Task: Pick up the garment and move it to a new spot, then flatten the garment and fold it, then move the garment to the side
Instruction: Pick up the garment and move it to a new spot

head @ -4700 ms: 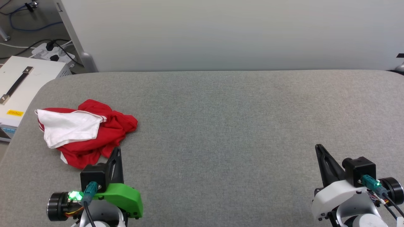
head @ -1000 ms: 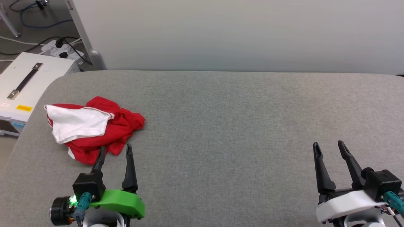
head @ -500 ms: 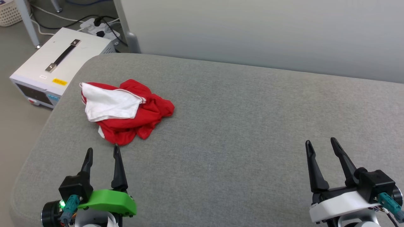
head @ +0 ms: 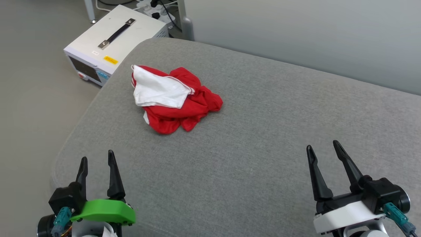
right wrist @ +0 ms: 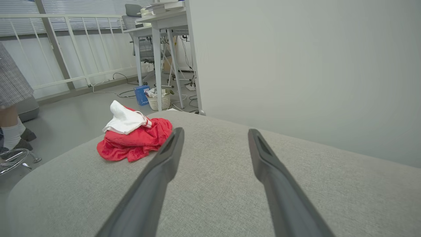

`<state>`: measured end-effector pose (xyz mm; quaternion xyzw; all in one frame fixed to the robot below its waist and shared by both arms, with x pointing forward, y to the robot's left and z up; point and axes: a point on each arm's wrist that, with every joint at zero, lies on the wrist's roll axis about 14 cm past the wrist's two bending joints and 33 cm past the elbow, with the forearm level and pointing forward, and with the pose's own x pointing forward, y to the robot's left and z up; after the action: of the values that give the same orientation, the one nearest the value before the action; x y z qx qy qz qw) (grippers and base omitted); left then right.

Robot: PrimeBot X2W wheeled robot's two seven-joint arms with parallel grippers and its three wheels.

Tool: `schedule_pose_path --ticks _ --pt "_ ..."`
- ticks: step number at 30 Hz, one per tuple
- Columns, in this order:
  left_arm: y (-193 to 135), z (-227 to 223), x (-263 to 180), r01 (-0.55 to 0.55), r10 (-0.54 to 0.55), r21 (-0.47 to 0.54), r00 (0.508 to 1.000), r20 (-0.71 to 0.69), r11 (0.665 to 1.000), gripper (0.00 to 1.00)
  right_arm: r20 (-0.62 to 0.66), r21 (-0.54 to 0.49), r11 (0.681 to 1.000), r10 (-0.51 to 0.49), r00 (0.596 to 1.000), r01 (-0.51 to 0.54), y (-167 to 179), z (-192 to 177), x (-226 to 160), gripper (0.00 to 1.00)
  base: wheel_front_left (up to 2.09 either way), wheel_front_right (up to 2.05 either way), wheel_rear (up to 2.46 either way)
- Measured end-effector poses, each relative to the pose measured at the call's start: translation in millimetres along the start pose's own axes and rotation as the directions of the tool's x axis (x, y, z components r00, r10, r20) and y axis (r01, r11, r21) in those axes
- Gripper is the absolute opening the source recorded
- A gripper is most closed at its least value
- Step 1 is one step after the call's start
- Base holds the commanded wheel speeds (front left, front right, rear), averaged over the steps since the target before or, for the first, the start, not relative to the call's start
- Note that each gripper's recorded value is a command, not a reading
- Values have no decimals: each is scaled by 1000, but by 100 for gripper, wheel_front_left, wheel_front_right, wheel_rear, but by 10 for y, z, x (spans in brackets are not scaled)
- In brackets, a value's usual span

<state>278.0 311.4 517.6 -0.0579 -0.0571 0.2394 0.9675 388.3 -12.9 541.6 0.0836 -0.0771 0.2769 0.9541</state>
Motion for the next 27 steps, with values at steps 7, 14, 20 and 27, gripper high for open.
schedule_pose_path --ticks 7,14,20,27 --pt "336 30 -147 -105 105 -2 994 7 995 100 5 29 996 88 996 -88 254 -63 154 100 0 0 0" --pt "539 11 -267 -148 148 18 989 2 989 100 5 57 987 153 988 -153 457 -129 247 100 0 0 0" --pt "429 307 151 -41 35 64 996 86 997 100 22 46 984 170 985 -171 432 -107 324 100 0 0 0" --pt "25 782 977 119 -145 146 972 184 982 100 54 19 990 138 989 -140 175 -71 433 100 0 0 0"
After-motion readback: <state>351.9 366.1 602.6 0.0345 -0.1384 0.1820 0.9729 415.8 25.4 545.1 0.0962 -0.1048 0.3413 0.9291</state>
